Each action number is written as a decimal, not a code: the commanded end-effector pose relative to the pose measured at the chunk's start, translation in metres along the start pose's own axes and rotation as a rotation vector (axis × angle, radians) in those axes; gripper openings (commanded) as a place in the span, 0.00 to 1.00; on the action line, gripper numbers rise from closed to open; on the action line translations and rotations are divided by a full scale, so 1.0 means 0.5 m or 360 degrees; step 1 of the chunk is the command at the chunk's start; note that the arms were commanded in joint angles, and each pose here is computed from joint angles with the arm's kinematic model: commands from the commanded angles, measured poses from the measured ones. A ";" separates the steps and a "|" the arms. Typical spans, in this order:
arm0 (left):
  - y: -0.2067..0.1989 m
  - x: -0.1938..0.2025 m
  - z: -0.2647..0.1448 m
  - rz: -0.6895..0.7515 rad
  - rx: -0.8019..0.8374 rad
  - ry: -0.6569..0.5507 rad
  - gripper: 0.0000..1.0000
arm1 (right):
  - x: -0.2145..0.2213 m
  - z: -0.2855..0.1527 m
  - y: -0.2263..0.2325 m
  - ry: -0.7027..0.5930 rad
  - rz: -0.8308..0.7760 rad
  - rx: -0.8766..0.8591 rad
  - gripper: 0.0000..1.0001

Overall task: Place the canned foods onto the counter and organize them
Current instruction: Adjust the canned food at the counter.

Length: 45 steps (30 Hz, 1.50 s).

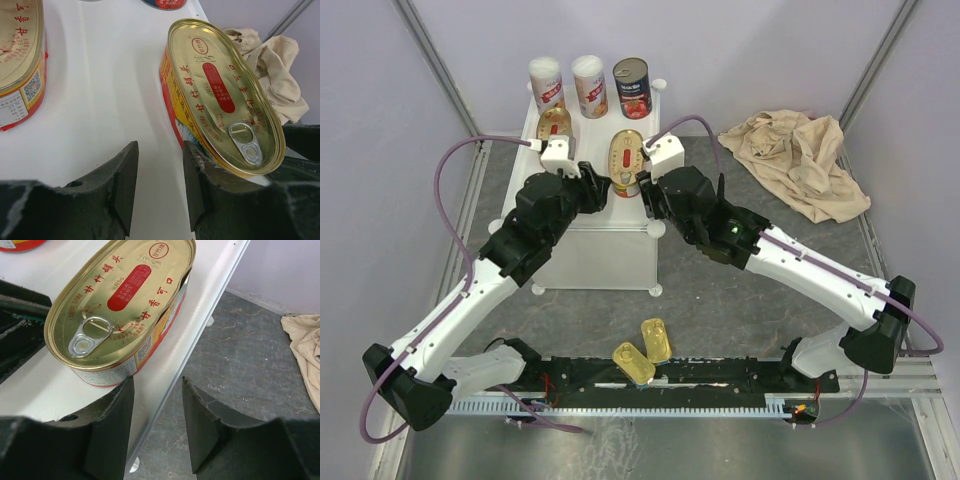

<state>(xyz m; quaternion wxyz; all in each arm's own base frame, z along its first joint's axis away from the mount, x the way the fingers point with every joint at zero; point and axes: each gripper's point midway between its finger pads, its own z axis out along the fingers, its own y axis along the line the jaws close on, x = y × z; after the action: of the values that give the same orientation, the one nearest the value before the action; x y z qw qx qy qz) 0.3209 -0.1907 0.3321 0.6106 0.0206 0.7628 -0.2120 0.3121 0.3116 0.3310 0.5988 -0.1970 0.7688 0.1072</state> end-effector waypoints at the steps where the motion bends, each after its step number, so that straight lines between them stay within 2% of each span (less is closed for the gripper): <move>1: -0.046 -0.062 -0.005 -0.0077 0.0104 -0.0155 0.48 | -0.059 0.013 -0.014 -0.0109 0.0139 0.0005 0.51; 9: -0.041 -0.066 -0.005 -0.0107 0.0067 -0.0199 0.49 | -0.081 0.035 -0.043 -0.0129 0.0191 0.0028 0.51; 45: -0.012 -0.087 0.020 -0.0093 -0.0097 -0.0299 0.54 | -0.086 0.096 -0.009 -0.0082 0.0172 -0.0060 0.51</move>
<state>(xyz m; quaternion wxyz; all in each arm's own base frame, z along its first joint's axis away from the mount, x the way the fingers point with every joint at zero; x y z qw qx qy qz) 0.3348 -0.1950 0.3452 0.6438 -0.0107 0.7387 -0.1995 0.3625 0.3242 0.3362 0.5917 -0.1678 0.7775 0.1315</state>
